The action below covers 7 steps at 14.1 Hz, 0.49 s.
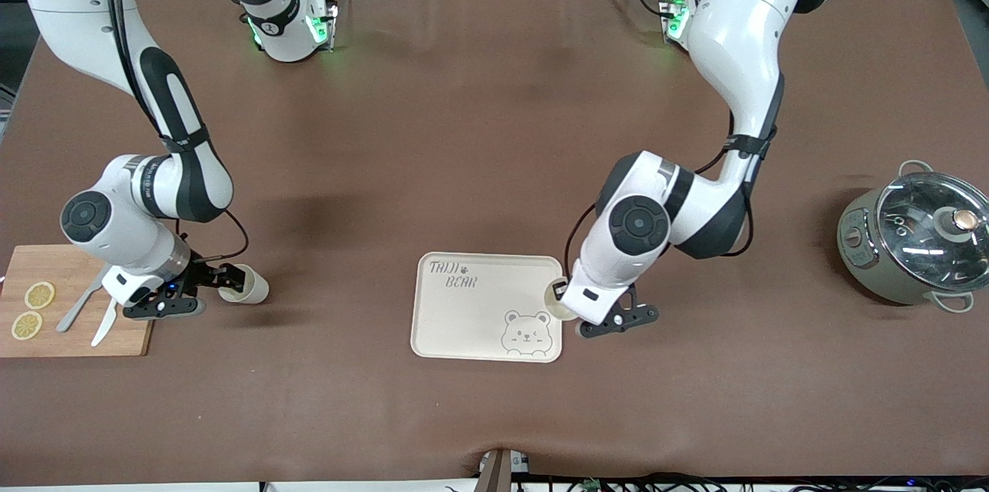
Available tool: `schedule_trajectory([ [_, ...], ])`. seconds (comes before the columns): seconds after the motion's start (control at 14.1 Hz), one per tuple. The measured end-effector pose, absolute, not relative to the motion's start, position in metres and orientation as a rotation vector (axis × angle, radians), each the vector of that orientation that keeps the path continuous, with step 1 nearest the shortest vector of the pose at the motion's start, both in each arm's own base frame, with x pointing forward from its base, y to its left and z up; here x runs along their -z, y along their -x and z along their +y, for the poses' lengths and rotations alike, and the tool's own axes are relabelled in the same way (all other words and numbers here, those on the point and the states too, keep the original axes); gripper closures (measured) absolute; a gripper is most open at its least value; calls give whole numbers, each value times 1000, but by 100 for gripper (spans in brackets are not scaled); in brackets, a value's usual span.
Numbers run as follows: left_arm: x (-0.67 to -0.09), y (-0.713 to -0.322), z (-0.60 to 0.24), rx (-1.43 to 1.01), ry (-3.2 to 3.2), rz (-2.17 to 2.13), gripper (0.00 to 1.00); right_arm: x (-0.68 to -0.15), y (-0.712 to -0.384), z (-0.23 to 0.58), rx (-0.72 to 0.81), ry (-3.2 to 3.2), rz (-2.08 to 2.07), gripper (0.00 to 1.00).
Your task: Place white IKEA cup upright on tray with both arms
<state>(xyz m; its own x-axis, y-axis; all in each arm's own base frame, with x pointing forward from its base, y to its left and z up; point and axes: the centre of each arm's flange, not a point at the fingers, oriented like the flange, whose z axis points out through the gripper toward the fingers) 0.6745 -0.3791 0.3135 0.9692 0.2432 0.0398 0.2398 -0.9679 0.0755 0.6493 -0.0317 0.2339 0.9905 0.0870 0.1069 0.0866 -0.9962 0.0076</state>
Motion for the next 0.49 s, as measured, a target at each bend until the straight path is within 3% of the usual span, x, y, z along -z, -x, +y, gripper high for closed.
schedule_trajectory([
  [0.49,-288,-657,-431,-179,-2999,444,96,-224,-648,-41,-157,-3137,134,0],
])
